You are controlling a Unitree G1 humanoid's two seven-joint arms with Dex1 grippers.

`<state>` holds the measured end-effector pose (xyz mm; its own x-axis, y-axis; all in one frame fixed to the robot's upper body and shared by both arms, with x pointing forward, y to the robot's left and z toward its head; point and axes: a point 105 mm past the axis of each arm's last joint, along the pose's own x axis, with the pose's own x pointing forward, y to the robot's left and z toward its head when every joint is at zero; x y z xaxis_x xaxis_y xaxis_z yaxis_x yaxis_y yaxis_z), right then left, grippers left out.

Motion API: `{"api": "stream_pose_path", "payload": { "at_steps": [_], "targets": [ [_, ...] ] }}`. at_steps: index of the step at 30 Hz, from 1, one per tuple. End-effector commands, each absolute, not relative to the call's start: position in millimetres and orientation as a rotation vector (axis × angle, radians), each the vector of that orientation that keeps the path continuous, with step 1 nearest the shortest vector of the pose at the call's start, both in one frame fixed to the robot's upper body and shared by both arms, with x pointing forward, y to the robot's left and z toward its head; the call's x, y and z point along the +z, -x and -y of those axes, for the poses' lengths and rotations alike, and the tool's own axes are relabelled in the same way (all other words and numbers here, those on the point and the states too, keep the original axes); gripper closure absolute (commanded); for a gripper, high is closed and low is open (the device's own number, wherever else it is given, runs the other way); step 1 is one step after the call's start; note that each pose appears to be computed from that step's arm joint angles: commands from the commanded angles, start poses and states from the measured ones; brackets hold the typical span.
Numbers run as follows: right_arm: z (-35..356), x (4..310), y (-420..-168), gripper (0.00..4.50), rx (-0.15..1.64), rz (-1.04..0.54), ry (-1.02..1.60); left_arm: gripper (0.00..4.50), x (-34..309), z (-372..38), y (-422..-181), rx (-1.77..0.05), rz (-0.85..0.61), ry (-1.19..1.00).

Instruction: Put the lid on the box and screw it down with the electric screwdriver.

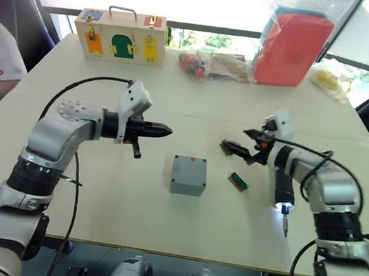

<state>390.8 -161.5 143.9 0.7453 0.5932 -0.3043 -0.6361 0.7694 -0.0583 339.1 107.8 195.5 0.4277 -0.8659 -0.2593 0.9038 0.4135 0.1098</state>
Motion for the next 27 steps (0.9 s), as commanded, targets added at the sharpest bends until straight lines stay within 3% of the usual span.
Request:
{"api": "stream_pose_path", "payload": {
  "at_steps": [1, 7, 27],
  "targets": [
    [160.3, 154.5, -401.7, 0.72, 0.655, -0.203, 0.229, 4.5, 202.2, -103.6, -332.4, -1.128, -0.137, -0.26],
    [156.9, 144.8, -402.6, 2.7, 0.679, -0.215, 0.281, 4.5, 196.8, -104.6, -329.3, -1.12, -0.154, -0.266],
    [155.7, 136.5, -406.1, 2.7, 0.675, -0.239, 0.246, 4.5, 188.8, -101.6, -327.3, -1.126, -0.175, -0.276]
  ]
}}
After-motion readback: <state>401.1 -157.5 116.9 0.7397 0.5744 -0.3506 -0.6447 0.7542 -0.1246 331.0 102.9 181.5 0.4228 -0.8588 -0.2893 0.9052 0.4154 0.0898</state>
